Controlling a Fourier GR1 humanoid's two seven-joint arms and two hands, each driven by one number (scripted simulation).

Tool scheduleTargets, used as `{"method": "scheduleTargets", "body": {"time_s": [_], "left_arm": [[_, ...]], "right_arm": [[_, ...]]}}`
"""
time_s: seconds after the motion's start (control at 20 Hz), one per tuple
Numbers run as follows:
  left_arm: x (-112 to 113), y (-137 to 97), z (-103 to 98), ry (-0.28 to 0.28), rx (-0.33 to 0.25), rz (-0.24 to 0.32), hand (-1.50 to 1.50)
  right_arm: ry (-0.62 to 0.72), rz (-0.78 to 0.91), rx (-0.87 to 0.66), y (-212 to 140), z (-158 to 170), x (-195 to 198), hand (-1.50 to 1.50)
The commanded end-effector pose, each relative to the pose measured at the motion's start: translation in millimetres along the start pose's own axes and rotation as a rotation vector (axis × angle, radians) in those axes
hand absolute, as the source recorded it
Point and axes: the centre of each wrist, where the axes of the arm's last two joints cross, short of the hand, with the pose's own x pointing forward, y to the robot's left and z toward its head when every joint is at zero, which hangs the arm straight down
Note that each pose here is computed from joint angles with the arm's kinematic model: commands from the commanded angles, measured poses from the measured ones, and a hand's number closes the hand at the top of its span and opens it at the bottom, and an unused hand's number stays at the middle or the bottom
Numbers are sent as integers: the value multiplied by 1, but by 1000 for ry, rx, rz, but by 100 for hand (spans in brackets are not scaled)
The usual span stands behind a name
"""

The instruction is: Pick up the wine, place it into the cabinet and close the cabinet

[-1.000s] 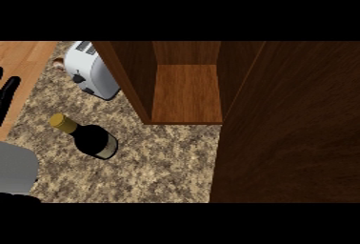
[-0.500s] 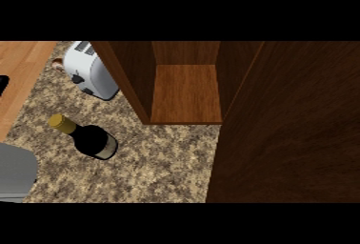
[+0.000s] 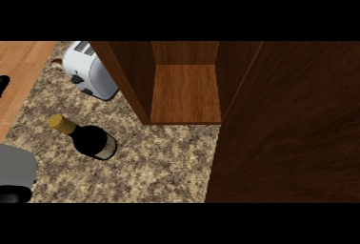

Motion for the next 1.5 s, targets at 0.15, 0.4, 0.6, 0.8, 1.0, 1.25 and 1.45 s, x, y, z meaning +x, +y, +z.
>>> {"method": "scheduleTargets", "body": {"time_s": [0.15,0.4,0.6,0.8,1.0,1.25,1.45], "left_arm": [[-14,3,-6,17,27,-29,-150],[-51,13,-6,45,26,-17,-150],[-66,15,4,68,27,-13,-150],[-91,28,-1,64,66,-34,-150],[-121,23,15,74,81,-28,-150],[-127,52,5,100,118,-52,-150],[-153,66,17,108,113,-62,-150]], "right_arm": [[-88,74,-59,1,30,35,-150],[-59,86,-48,4,28,35,-150],[-88,75,-57,-2,27,43,-150],[-79,55,-53,11,22,38,-150],[-76,71,-47,2,26,38,-150],[-72,85,-35,0,36,50,-150],[-68,65,-23,12,28,44,-150]]}}
